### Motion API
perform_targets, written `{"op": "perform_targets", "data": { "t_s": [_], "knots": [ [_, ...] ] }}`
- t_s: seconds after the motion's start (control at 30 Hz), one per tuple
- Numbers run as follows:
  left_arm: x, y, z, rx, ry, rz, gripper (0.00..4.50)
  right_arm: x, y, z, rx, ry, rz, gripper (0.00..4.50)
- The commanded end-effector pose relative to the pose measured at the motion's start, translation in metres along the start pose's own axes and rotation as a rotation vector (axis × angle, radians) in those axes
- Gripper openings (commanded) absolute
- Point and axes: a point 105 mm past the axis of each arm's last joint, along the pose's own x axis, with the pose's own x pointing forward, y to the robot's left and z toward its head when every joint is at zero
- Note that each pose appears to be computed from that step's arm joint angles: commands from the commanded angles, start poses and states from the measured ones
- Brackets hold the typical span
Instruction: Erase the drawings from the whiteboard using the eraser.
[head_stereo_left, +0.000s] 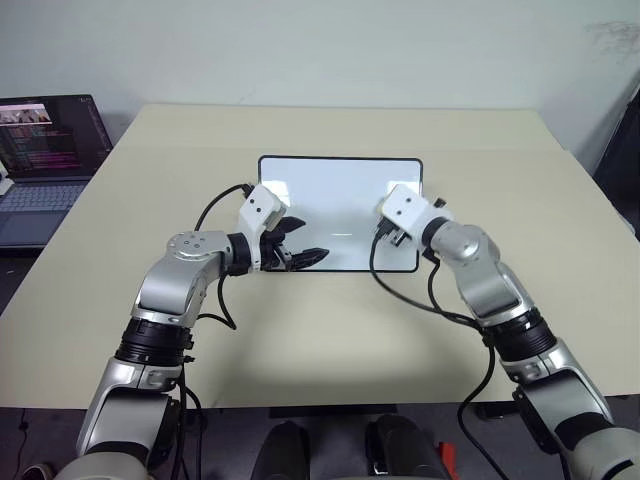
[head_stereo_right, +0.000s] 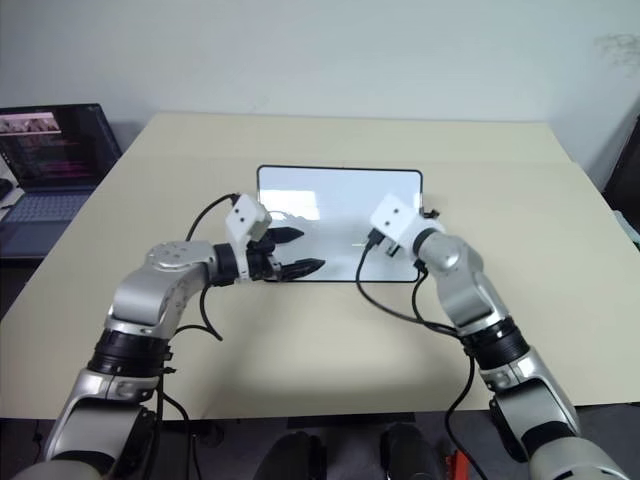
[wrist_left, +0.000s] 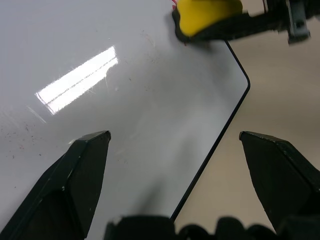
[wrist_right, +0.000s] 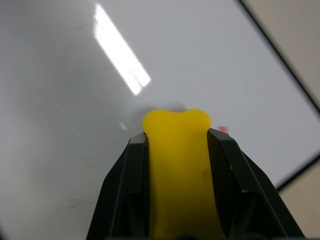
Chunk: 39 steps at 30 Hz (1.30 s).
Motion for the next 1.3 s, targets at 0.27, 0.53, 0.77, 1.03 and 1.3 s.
{"op": "perform_targets", "data": {
  "t_s": [0.27, 0.53, 0.77, 1.03, 1.3],
  "knots": [
    [-0.001, -0.004, 0.027, 0.029, -0.079, -0.030, 4.50, -0.008, 0.032, -0.023, 0.011, 0.085, 0.180, 1.25],
    [-0.001, -0.004, 0.030, 0.037, -0.083, -0.044, 4.50, -0.003, 0.005, -0.009, 0.004, 0.031, 0.035, 1.25],
    [0.000, -0.007, 0.027, 0.040, -0.077, -0.051, 4.50, 0.005, -0.019, 0.010, 0.009, -0.036, -0.067, 1.25],
    [-0.002, -0.007, 0.026, 0.035, -0.076, -0.047, 4.50, -0.004, 0.003, -0.027, 0.010, 0.089, 0.067, 1.25],
    [-0.002, -0.008, 0.027, 0.034, -0.078, -0.048, 4.50, -0.019, 0.020, -0.045, 0.000, 0.149, 0.170, 1.25]
  ]
}}
